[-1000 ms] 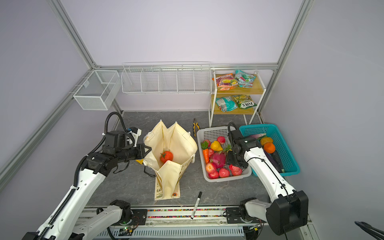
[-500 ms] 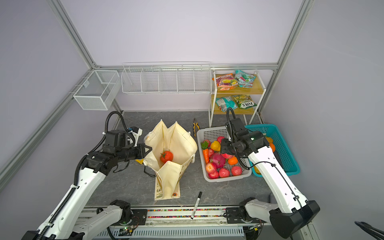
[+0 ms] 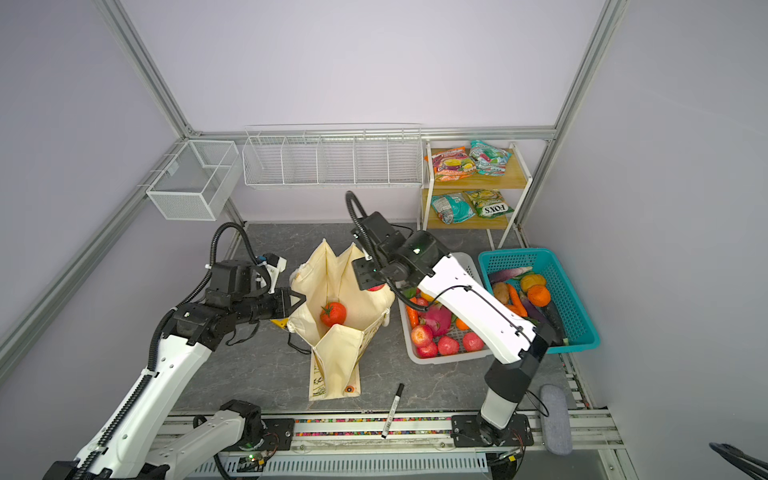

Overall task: Place the food into the grocery bag and tie it
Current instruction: 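Carry the red apple with the right gripper into the open bag, then open the right gripper to drop the apple inside the bag, then withdraw the right gripper from the bag back over the white basket, then lower the right gripper and grasp another red apple in the white basket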

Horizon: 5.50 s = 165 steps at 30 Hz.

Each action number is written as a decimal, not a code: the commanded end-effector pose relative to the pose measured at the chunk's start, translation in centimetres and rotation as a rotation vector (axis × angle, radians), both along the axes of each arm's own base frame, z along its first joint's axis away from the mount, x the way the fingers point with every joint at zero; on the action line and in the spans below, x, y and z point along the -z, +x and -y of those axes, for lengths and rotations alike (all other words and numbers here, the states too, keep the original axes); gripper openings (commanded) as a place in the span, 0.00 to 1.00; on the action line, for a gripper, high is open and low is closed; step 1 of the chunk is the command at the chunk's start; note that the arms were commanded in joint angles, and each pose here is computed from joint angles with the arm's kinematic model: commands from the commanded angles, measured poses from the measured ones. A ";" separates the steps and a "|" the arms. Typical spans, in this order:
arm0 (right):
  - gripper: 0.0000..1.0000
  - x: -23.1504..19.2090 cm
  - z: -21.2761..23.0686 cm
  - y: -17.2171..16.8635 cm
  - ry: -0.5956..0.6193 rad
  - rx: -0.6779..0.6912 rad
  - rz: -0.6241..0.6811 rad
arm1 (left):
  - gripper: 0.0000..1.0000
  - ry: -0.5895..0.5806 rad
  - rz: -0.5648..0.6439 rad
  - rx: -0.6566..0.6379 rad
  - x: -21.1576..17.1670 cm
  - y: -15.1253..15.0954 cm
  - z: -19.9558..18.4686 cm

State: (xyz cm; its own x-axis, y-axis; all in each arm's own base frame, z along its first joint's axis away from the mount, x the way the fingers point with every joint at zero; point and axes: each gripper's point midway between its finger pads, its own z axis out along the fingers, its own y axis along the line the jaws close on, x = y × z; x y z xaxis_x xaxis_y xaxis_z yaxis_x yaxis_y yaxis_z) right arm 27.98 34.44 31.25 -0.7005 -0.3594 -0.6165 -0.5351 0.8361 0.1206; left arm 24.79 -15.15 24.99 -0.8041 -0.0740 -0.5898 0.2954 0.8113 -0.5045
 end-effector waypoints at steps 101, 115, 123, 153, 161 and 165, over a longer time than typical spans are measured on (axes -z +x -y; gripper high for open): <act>0.88 6.4 21.1 1.9 0.178 0.625 0.029 | 0.00 -0.022 -0.026 -0.103 -3.4 1.9 -0.3; 0.94 13.6 19.5 1.0 0.235 0.531 -0.373 | 0.00 -0.021 -0.045 -0.108 -2.7 4.5 0.7; 0.99 16.4 18.7 -2.5 0.204 0.556 -0.470 | 0.00 0.005 -0.026 -0.088 -2.9 4.1 0.5; 0.78 23.2 18.3 -6.7 0.107 0.748 -0.614 | 0.00 -0.023 0.034 0.101 -3.1 2.4 2.2; 0.66 22.6 18.9 -6.5 0.107 0.769 -0.575 | 0.00 -0.043 0.045 0.108 -3.3 2.2 2.3; 0.53 21.2 19.5 -6.5 0.113 0.771 -0.536 | 0.00 -0.052 0.047 0.113 -3.4 2.0 2.4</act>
